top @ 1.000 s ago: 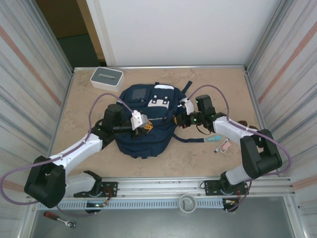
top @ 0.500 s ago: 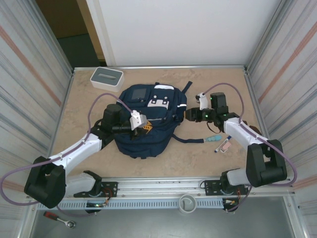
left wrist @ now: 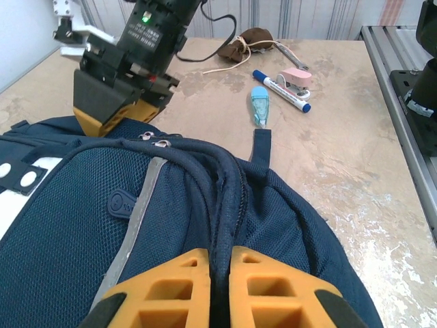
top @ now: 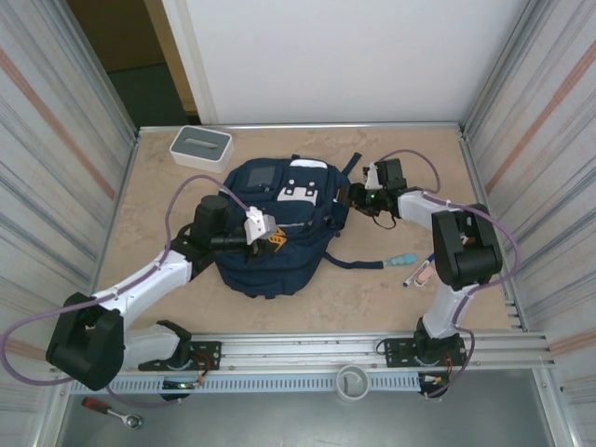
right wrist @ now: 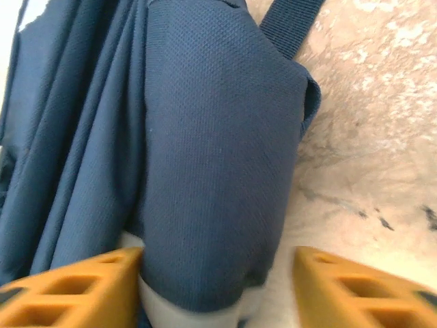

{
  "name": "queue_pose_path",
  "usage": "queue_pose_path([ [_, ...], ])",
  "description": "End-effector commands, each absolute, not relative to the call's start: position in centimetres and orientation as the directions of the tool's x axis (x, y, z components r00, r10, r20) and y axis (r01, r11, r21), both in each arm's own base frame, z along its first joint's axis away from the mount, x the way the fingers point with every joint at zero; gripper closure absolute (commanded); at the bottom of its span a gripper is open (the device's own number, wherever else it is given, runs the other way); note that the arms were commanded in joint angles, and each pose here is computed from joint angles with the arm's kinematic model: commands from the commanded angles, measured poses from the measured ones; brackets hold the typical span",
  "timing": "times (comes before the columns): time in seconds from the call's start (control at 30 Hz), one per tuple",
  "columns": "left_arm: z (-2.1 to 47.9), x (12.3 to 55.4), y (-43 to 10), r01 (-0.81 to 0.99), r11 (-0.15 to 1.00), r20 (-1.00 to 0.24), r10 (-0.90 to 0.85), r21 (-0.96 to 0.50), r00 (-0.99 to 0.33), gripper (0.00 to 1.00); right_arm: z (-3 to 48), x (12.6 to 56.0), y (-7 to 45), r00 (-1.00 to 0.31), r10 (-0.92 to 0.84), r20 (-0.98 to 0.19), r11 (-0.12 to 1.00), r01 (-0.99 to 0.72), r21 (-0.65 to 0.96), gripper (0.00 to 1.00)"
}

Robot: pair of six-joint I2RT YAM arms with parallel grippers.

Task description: Pack books, pencil case, and school supplies into a backpack

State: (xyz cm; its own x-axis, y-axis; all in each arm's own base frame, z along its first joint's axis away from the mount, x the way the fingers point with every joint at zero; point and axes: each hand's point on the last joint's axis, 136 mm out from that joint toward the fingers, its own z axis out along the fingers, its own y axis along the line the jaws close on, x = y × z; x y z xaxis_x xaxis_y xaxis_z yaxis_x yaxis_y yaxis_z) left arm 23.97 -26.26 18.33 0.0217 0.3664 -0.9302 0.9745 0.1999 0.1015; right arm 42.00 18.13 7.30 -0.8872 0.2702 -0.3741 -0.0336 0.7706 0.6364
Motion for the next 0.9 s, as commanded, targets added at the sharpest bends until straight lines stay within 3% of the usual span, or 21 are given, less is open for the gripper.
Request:
queue_pose_path([
  [0.0,18.7,24.3,-27.0,0.972,0.219,-0.936,0.353,0.08,-0.002,0.88,8.1,42.4,17.9,-0.866,0.309,-0.392,0.765,-0.018,0.643,0.74],
  [0.1,17.2,25.1,-27.5,0.965,0.257,-0.916,0.399,0.061,-0.049,0.85,8.5,41.1,15.8,-0.834,0.34,-0.435,0.781,-0.007,0.625,0.93],
  [0.17,16.6,26.0,-27.7,0.957,0.287,-0.907,0.412,0.041,-0.085,0.84,8.5,39.7,14.9,-0.822,0.348,-0.451,0.788,-0.004,0.616,1.0],
  [0.37,16.2,29.3,-27.6,0.911,0.411,-0.893,0.424,0.038,-0.154,0.8,8.3,35.0,13.2,-0.811,0.342,-0.475,0.82,0.01,0.573,1.0],
  [0.63,15.8,36.6,-21.0,0.607,0.792,-0.848,0.365,0.066,-0.385,0.67,7.5,30.6,17.0,-0.84,0.228,-0.492,0.838,-0.088,0.538,0.99],
  [0.73,16.0,37.9,-17.5,0.458,0.888,-0.845,0.279,0.045,-0.457,0.53,7.5,28.6,20.1,-0.853,0.115,-0.51,0.837,-0.193,0.512,0.93],
  [0.87,16.6,37.6,-14.6,0.326,0.945,-0.832,0.209,0.036,-0.513,0.38,9.0,26.9,22.0,-0.805,-0.019,-0.593,0.836,-0.338,0.433,0.76],
])
